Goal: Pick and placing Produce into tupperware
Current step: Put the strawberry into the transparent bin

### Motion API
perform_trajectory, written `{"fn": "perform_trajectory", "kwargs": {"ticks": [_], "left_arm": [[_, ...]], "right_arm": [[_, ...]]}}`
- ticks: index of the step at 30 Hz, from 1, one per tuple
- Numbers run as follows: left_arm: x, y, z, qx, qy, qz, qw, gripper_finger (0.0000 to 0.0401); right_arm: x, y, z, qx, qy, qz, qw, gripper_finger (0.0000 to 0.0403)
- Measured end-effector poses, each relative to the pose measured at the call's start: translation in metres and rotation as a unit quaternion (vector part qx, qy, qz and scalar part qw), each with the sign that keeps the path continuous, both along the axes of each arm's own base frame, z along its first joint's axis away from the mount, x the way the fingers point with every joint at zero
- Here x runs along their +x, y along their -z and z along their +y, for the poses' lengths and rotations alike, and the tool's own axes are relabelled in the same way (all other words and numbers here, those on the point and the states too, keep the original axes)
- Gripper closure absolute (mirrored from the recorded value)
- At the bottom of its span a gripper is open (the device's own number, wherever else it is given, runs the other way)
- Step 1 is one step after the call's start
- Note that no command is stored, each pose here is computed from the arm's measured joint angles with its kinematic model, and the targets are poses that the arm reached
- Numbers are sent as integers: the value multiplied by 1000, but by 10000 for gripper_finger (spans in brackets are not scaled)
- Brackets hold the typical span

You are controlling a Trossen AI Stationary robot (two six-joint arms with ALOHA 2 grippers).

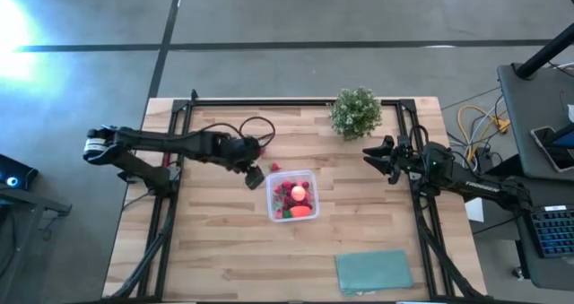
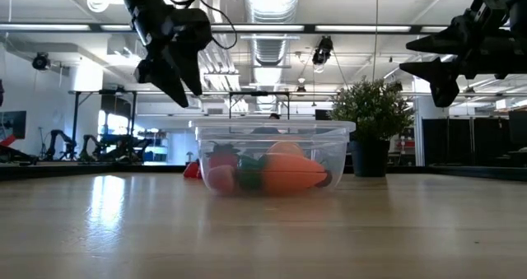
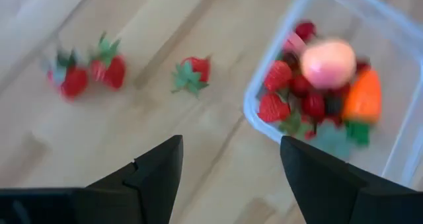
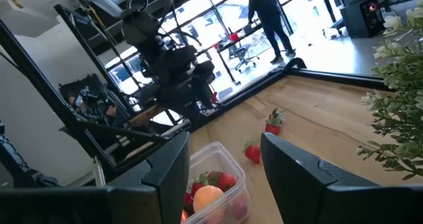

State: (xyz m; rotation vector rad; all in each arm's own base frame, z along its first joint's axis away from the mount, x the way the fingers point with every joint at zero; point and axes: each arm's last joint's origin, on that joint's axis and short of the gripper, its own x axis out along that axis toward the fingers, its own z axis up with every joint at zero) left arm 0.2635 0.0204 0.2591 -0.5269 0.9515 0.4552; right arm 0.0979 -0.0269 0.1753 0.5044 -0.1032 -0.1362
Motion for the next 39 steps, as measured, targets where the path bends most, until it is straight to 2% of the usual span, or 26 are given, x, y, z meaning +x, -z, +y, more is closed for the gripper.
{"fn": "perform_trajectory", "kwargs": {"ticks": [3,6,10,12,14,21,29,34,39], "left_arm": [[1,-2,-1,53,102,11,993,162],[2,-6,-1,103,184,16,977,162],[4,-4,3,196,291,34,936,162],[5,2,9,237,316,61,917,162],[7,10,18,255,329,89,905,162],[14,30,47,228,336,118,906,162],[31,58,53,208,406,126,881,162],[40,69,54,208,415,114,878,162],[50,70,55,215,417,73,880,162]], "right_arm": [[0,0,0,0,0,0,1000,225],[0,0,0,0,0,0,1000,225],[0,0,0,0,0,0,1000,225],[0,0,0,0,0,0,1000,225],[0,0,0,0,0,0,1000,225],[0,0,0,0,0,0,1000,225],[0,0,0,0,0,0,1000,225],[0,0,0,0,0,0,1000,225],[0,0,0,0,0,0,1000,225]]}}
